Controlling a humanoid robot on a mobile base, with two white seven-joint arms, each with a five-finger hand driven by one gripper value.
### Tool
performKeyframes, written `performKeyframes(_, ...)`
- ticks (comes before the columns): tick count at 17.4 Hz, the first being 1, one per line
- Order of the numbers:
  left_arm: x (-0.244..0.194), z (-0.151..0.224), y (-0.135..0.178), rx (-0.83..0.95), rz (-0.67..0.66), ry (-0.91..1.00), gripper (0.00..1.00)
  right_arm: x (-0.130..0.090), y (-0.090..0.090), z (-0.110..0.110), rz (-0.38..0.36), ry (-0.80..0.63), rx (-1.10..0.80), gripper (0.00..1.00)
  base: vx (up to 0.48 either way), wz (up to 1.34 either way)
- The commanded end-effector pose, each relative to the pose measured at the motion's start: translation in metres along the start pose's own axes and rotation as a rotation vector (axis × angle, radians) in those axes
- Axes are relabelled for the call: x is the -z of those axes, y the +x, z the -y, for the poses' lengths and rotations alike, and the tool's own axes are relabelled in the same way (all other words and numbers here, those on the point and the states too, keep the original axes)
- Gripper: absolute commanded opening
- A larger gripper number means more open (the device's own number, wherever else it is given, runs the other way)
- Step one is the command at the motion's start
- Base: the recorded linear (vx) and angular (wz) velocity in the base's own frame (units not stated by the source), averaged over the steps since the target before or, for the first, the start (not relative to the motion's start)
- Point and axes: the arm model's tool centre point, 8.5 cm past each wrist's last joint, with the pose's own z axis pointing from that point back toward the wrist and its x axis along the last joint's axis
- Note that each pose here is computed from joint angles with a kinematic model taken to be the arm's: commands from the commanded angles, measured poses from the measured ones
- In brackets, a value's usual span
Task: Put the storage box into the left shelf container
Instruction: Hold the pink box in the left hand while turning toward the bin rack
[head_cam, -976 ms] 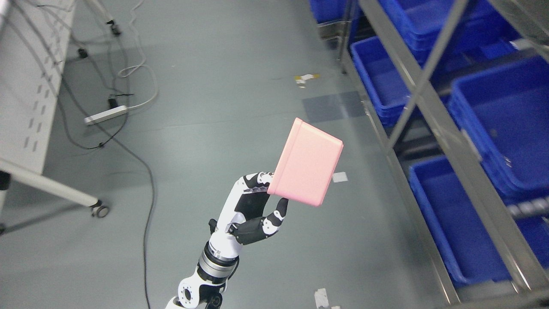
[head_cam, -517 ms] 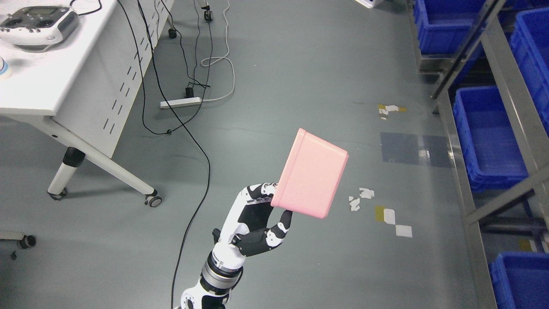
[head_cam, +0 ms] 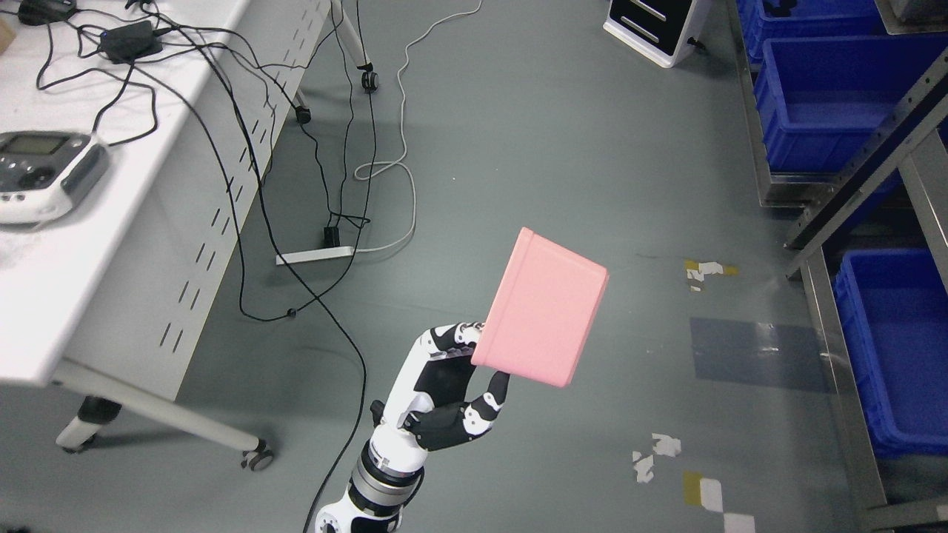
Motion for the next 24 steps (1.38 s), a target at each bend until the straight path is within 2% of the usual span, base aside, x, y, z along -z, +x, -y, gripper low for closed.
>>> performKeyframes(1, -0.004, 0.005, 0.001, -0.009, -0.011, -0.017, 0.01, 0.001, 0.0, 0.011, 0.009, -0.018, 0.004, 1.0, 0.545, -0.1)
performKeyframes(14, -0.004, 0.017, -0.004, -0.042, -0.019, -0.04, 0.01, 0.001, 0.0, 0.011, 0.009, -0.018, 0.004, 1.0, 0.549, -0.26)
performKeyframes(24, -0.039, 0.054, -0.014, -0.127, -0.087, -0.043, 0.02, 0.001, 0.0, 0.011, 0.009, -0.018, 0.004, 1.0, 0.364, -1.08)
